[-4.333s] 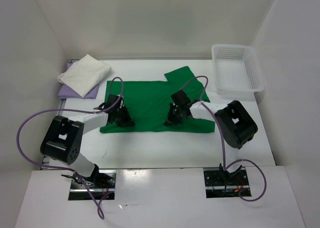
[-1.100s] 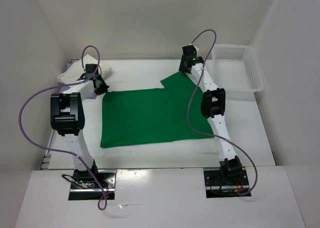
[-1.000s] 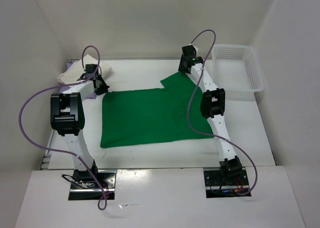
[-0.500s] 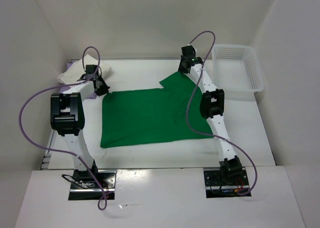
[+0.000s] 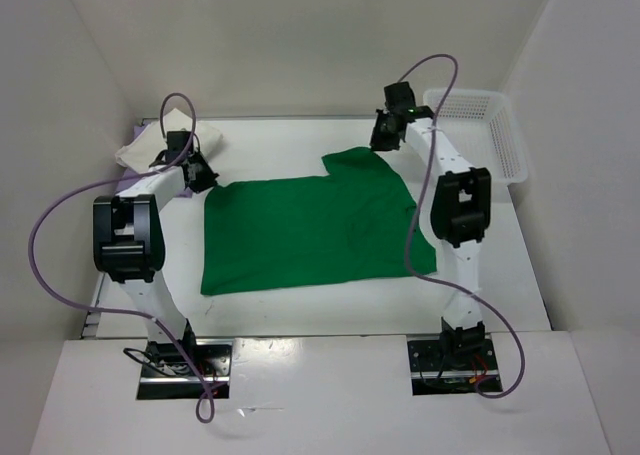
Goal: Fold and stack the t-shirts
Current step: Grap the side of the flattened tshirt furthest away from the robot with both arms, then fold the other side of the tshirt into a rectangle, then rotate the tshirt 90 degrees
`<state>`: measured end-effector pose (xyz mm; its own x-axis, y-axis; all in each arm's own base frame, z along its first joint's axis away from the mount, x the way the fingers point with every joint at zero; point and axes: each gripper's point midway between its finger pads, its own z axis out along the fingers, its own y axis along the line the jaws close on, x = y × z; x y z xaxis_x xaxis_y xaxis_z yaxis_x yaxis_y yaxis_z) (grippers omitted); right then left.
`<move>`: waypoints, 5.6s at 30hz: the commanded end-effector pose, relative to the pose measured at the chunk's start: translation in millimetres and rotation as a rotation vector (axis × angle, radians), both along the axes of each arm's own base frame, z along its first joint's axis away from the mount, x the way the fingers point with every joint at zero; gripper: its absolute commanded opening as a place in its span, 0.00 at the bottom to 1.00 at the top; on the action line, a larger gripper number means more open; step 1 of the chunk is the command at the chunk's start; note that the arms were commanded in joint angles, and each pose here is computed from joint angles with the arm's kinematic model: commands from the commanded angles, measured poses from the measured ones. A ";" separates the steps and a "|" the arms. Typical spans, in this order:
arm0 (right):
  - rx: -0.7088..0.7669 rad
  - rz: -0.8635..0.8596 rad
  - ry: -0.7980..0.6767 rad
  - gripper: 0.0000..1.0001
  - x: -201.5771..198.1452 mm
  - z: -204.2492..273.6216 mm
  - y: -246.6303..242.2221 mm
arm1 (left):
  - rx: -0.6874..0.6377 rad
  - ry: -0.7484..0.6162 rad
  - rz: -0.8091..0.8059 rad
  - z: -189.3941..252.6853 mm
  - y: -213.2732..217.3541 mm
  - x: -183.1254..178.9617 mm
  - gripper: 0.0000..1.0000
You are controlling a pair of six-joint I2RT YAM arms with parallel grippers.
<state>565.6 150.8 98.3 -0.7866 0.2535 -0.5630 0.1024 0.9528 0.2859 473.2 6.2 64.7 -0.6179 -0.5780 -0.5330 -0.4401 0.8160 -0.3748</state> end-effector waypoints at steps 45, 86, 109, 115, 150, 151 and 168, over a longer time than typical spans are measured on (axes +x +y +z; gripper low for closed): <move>0.275 -0.273 0.117 0.14 -287.5 40.2 -95.0 | -0.114 -0.039 0.009 52.0 -16.8 -175.5 0.12; -0.035 0.075 0.119 0.09 -197.3 -42.8 32.5 | -0.083 0.133 0.085 -46.8 0.0 -101.7 0.22; 0.240 0.136 0.245 0.41 -329.3 0.6 66.7 | -0.098 -0.069 0.083 31.6 4.8 -73.8 0.22; 0.145 0.091 0.128 0.12 -271.9 9.0 52.0 | -0.179 -0.135 0.005 58.0 -29.3 -68.2 0.22; 0.032 -0.246 0.068 0.01 -159.7 -20.3 -51.2 | -0.381 -0.017 0.147 18.0 8.7 -114.2 0.29; 0.036 -0.225 0.041 0.01 -160.4 -9.5 -45.8 | -0.359 -0.077 0.127 41.7 11.2 -107.2 0.29; 0.085 -0.069 0.217 0.02 -190.1 -83.4 36.3 | -0.349 -0.182 -0.220 97.0 -75.7 -132.6 0.30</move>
